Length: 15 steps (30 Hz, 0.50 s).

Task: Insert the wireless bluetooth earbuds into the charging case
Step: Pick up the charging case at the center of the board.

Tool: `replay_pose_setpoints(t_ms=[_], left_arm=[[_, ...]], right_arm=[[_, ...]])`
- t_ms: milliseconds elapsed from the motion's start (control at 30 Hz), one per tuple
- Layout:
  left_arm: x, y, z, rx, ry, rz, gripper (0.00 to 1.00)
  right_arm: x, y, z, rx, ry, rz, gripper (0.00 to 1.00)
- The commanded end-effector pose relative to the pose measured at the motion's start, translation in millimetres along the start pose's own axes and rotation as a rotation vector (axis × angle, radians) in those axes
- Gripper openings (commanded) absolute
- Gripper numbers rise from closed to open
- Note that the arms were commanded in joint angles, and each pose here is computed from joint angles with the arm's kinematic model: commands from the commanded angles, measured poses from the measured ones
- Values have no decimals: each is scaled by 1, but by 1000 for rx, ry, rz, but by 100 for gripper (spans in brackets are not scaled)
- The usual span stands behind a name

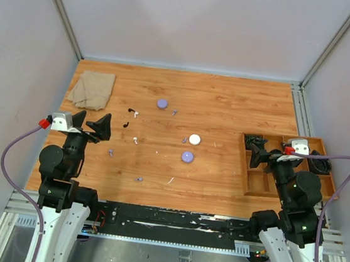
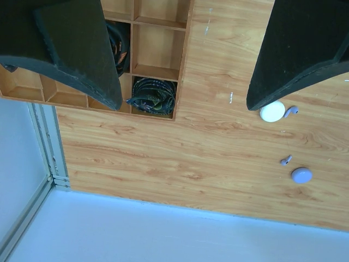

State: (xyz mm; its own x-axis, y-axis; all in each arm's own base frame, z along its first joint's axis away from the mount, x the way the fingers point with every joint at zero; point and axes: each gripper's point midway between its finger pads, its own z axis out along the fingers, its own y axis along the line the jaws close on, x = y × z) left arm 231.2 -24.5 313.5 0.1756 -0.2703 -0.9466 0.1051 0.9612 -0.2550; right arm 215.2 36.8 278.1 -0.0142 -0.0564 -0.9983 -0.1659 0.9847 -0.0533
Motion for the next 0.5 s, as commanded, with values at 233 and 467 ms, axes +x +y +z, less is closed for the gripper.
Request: replay_pose_setpoints(t_ms=[233,467], left_arm=[[0,-19,-2,102,-3,19,99],[6,-42,-3,212,36,-7,99]], right_arm=[[-5,15,2,-85,4,13,99],[6,32,5,-163,71,90,99]])
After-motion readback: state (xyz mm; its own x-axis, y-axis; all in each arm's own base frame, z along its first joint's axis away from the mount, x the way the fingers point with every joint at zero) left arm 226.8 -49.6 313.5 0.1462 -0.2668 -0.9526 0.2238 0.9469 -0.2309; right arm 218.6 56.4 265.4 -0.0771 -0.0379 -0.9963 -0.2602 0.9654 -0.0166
